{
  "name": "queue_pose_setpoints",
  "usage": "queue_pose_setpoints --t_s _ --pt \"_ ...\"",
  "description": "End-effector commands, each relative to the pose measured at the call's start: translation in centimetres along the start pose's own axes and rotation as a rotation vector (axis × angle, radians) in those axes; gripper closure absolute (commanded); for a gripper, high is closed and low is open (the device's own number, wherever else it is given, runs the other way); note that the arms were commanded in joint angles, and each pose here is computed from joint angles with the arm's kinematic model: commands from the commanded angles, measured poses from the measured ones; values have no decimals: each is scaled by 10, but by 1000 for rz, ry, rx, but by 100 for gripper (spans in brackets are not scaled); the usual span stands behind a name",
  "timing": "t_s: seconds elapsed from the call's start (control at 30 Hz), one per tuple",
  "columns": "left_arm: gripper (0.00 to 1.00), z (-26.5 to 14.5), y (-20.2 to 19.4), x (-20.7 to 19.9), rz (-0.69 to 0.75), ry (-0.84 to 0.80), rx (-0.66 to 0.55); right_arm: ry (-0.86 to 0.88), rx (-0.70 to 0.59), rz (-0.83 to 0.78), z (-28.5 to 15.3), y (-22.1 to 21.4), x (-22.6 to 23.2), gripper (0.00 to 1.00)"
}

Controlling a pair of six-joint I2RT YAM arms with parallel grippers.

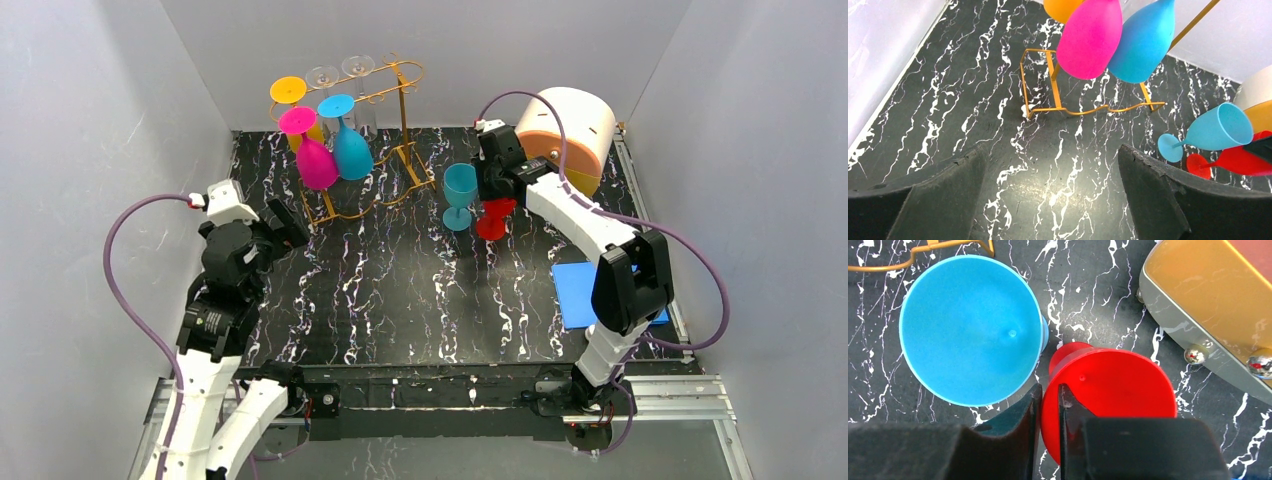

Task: Take the wine glass off the wine glass rack
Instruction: Place the wine glass at the center of the board.

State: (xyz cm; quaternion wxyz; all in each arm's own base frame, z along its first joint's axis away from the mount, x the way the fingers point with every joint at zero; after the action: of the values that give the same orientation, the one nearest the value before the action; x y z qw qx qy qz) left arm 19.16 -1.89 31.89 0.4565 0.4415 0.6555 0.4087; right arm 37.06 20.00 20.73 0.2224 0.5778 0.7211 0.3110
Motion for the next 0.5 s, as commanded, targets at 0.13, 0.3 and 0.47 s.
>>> queue_pose_setpoints --t_s 0.13,0.3,0.47 --pt "2 6 5 -3 -107 50 2 10 -50 -60 -26 42 1 69" --pt "2 13 -2 2 -84 93 23 100 -85 -42 -53 70 13 63" --pt "2 20 -30 1 -172 109 107 484 -203 173 -85 109 64 54"
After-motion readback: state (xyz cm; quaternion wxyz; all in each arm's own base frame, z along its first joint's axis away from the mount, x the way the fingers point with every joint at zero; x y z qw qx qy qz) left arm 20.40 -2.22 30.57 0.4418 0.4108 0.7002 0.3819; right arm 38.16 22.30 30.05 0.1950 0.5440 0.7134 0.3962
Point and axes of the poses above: each gripper's point midway between its finger pads, its own z axis out along the fingers, its own x axis along the line the jaws close on, y = z × x, the point moved 6 cm from there along -z, back along the fingers, and after that the axes turned 2 degrees about z, right-handed, at the moved point
